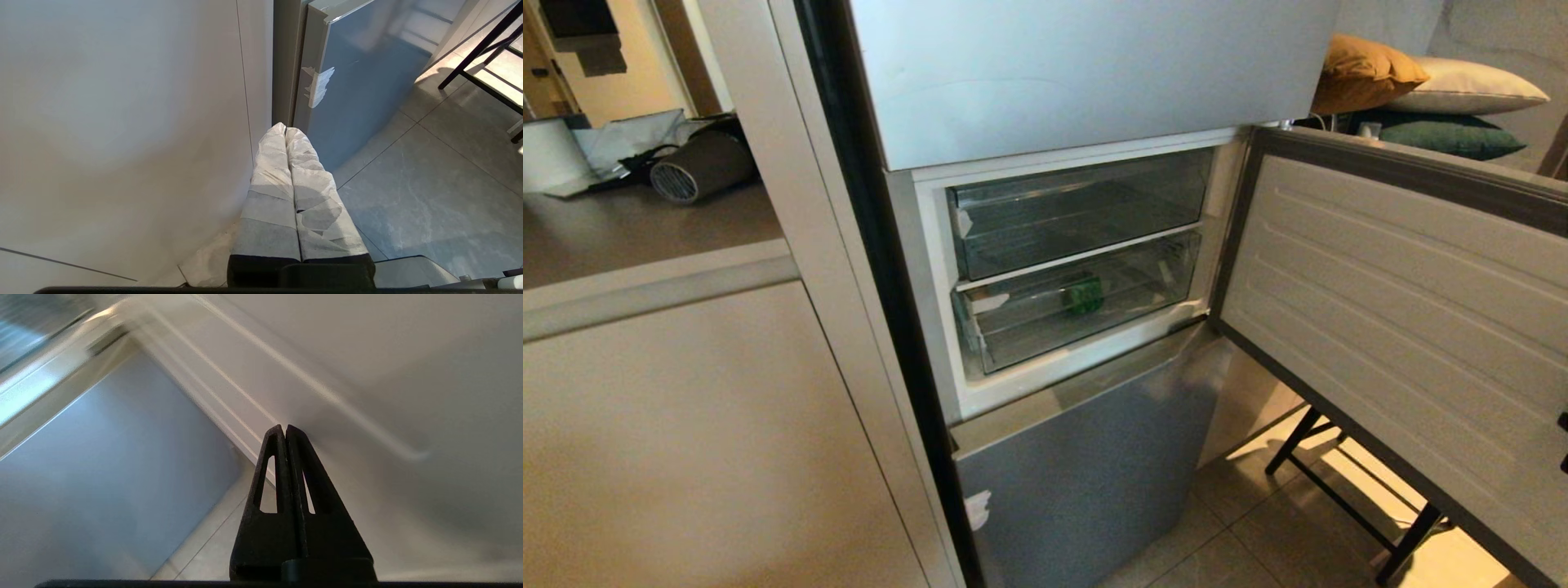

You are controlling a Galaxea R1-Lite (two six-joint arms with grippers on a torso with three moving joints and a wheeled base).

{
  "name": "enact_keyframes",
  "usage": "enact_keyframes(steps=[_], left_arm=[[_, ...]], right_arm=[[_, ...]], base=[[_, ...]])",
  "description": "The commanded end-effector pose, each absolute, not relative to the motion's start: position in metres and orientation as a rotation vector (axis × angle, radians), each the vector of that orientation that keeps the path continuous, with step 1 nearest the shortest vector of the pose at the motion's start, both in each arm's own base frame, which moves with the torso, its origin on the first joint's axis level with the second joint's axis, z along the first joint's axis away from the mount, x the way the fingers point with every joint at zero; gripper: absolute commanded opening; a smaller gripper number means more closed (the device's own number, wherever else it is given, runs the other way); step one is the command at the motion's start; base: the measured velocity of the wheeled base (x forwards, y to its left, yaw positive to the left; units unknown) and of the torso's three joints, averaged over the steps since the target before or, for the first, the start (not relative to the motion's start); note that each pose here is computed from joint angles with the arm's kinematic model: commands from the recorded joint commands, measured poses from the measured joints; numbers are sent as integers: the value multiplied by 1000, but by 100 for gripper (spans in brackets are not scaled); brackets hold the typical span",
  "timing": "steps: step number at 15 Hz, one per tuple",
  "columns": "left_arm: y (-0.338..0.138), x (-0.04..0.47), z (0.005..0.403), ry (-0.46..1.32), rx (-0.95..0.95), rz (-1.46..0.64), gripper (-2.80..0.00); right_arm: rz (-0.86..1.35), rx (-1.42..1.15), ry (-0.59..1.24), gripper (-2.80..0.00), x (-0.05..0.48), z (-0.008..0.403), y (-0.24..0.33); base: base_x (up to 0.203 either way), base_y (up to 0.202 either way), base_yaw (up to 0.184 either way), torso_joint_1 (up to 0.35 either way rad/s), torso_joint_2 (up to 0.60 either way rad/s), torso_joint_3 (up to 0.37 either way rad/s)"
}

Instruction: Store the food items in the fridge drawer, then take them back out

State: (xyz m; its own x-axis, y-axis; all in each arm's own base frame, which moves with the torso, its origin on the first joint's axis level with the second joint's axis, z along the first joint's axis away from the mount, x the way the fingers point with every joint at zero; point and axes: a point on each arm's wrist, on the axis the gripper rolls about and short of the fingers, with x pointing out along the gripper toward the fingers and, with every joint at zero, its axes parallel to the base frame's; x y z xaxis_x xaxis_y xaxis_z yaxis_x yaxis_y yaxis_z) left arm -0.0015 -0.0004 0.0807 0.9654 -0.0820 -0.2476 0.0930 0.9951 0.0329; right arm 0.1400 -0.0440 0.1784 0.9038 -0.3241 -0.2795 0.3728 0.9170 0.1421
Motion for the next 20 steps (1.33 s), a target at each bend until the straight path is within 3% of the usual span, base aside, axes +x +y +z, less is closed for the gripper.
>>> enact_keyframes(steps=[1, 8, 20], left_arm=[[0, -1, 78, 265, 45, -89, -280], [0, -1, 78, 265, 45, -89, -280], [0, -1, 78, 265, 45, -89, -280]], right_arm=[[-383, 201, 272, -280, 143, 176, -48], [-233, 133, 153, -280, 91, 172, -27], [52, -2, 167, -280, 2, 97, 7]], base=[[0, 0, 0, 0, 0, 0], [0, 0, 0, 0, 0, 0], [0, 0, 0, 0, 0, 0]])
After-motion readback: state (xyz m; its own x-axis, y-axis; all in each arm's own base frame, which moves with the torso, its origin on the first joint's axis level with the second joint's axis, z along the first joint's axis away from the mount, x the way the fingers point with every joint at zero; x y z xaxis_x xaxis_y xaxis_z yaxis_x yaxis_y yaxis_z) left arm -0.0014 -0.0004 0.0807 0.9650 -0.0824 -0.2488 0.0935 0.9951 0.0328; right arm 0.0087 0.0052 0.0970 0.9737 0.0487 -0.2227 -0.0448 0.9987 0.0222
